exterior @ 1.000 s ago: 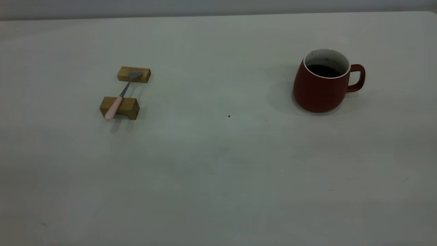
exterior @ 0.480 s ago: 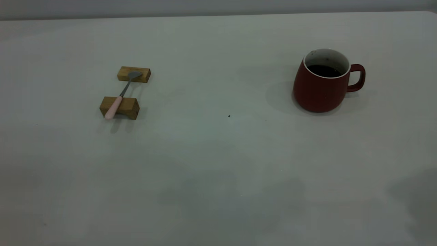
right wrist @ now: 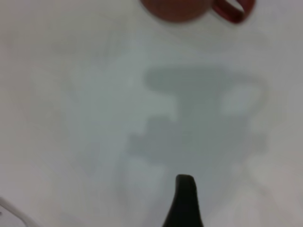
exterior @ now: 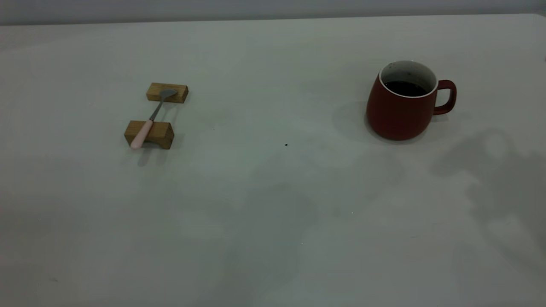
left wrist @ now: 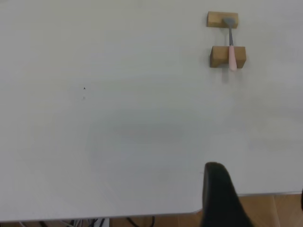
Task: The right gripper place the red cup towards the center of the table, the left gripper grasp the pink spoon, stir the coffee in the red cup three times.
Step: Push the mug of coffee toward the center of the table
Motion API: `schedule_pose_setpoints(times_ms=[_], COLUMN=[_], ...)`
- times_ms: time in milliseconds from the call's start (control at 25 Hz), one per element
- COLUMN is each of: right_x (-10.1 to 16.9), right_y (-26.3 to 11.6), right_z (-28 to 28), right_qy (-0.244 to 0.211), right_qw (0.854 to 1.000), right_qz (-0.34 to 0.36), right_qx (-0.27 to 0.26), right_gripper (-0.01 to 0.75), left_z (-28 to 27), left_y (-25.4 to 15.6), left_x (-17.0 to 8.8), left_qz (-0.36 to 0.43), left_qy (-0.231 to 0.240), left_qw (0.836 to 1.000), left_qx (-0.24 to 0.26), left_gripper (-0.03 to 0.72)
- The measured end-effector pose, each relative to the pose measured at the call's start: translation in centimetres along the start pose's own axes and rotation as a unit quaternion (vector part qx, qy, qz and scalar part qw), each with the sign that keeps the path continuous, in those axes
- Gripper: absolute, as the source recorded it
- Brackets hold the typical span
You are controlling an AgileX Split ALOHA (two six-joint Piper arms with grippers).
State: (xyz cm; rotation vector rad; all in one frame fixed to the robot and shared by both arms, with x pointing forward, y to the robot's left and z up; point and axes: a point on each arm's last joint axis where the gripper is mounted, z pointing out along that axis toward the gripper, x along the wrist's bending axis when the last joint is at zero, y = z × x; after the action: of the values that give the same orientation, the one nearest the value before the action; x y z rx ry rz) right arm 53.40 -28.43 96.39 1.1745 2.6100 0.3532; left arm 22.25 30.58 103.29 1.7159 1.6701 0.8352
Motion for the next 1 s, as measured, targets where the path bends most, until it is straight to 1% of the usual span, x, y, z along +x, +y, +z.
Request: schedule_pose_setpoints(times_ms=[160,280,440,640,760,1000], right_x=[-0.9,-2.0,-3.3,-4.2,-4.5,-5.1], right_y=[3.1,4.4,5.1,5.7,5.9,6.5], right_z=[3.3,6.0,9.7,13.1,15.0,17.2], right_qy=[0.008,0.007,0.014,0.025,0.029,0.028], right_qw=[0.999,0.995,0.984,0.967,0.96,0.953], right_qz=[-0.05,-0.09,-0.167,-0.244,-0.269,-0.295], right_qx=[0.017,0.037,0.064,0.069,0.071,0.068], right_gripper=[0.694,0.69,0.69,0.69,0.689,0.686], left_z=[0.0,0.0,0.0,0.0,0.0,0.0], left_y=[0.0,0.0,0.0,0.0,0.0,0.0], left_x=[0.0,0.0,0.0,0.0,0.0,0.0], left_qz=[0.0,0.0,0.0,0.0,0.0,0.003], left_qy=[0.0,0.0,0.0,0.0,0.0,0.0], left_qw=[1.0,1.0,1.0,1.0,1.0,1.0], left_qx=[0.0,0.0,0.0,0.0,0.0,0.0], left_gripper=[0.478,0.478,0.478,0.478,0.478,0.478])
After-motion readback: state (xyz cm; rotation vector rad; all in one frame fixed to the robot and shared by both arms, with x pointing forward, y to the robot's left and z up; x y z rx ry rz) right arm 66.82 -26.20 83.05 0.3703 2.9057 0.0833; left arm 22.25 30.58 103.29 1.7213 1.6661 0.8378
